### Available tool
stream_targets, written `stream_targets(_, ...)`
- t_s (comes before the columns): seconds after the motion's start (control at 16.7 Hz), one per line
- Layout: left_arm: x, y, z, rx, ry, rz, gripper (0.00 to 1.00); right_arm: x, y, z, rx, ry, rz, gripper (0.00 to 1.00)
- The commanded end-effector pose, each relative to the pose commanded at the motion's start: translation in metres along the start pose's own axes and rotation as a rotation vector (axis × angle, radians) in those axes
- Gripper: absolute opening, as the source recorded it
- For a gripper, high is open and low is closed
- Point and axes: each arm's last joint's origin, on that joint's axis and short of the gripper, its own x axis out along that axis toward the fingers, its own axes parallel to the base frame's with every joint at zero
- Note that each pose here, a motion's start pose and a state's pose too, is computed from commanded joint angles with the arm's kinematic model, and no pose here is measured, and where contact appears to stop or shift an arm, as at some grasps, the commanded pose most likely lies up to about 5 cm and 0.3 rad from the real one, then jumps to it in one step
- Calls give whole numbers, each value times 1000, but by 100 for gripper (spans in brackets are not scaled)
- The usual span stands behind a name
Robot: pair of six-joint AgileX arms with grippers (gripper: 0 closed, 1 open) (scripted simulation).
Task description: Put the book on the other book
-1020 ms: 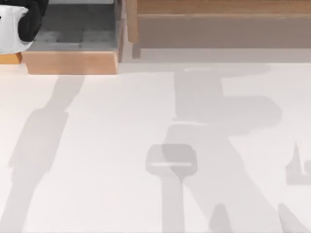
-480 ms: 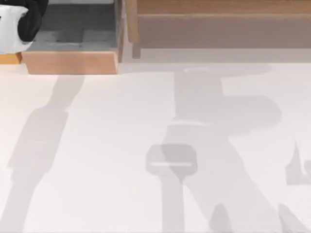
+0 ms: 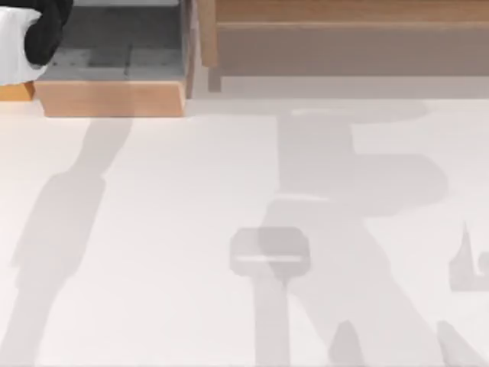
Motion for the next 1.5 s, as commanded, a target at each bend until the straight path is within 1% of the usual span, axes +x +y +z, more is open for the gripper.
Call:
stream_targets(0.48,-5,1,7,7,-8,-3,0,0,0,0,0,0,0,100)
stream_targets(0.6,-14,5,23,35,-50,-26,0,0,0,0,0,0,0,100)
stream_targets(0.78,-39,21,66,135,-182,-60,0,0,0,0,0,0,0,100)
stream_targets(0.96,-74,50,112,314,-338,-50,0,0,0,0,0,0,0,100)
stream_targets(1.08,-99,75,133,476,-414,-10,0,0,0,0,0,0,0,100)
stream_targets(1.14,-110,89,138,568,-432,19,0,0,0,0,0,0,0,100)
stream_targets(1.2,-120,103,140,664,-436,51,0,0,0,0,0,0,0,100)
stream_targets(1.32,-137,134,137,861,-404,118,0,0,0,0,0,0,0,100)
stream_targets(1.5,-155,181,113,1141,-265,187,0,0,0,0,0,0,0,100)
